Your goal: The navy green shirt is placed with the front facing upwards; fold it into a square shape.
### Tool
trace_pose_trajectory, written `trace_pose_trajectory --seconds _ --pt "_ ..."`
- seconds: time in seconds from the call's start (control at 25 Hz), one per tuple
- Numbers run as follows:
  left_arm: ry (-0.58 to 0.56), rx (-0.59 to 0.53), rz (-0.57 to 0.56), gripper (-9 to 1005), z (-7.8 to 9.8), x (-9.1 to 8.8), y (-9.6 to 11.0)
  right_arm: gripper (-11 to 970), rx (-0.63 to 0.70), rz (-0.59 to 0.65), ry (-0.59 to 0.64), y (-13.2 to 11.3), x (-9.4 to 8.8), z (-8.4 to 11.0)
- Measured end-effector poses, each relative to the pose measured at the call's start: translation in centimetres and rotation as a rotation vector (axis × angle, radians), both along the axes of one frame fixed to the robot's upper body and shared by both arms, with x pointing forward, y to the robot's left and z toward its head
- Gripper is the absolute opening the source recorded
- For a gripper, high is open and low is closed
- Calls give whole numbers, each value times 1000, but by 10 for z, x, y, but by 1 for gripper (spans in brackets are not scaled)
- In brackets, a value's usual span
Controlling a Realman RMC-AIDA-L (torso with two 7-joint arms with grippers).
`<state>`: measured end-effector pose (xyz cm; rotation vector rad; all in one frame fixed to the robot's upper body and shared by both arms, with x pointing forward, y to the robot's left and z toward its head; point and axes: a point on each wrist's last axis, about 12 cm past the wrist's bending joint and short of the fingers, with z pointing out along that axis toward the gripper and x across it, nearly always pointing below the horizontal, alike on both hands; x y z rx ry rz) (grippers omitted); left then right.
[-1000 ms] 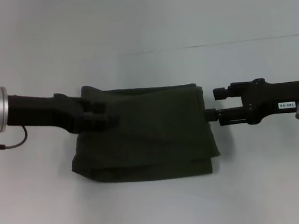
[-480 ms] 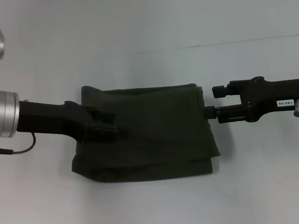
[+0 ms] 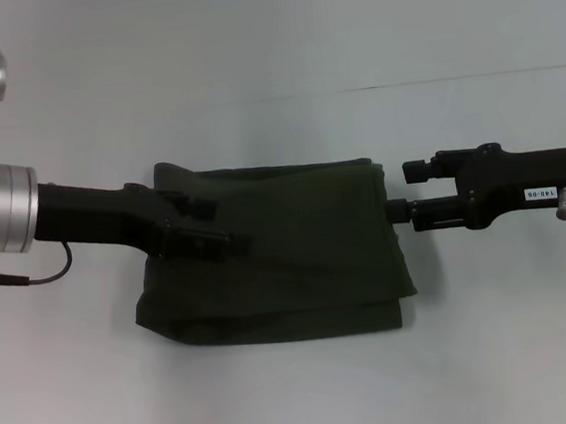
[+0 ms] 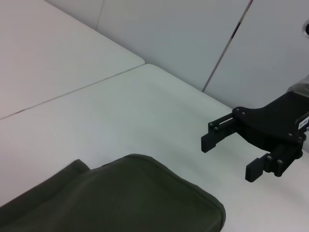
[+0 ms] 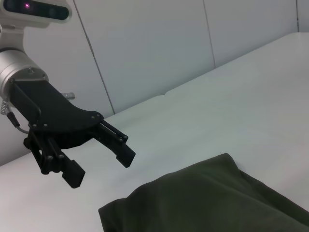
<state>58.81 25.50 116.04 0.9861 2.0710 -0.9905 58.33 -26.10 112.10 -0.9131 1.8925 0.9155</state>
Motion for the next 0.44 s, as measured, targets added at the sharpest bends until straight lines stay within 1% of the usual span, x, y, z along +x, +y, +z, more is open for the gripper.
trace_pose_trajectory --seconds 0.12,0.44 --pt "-2 0 3 884 0 1 -1 794 -1 2 -1 0 0 0" --pt "-2 3 34 885 -1 3 0 794 2 10 0 4 0 -1"
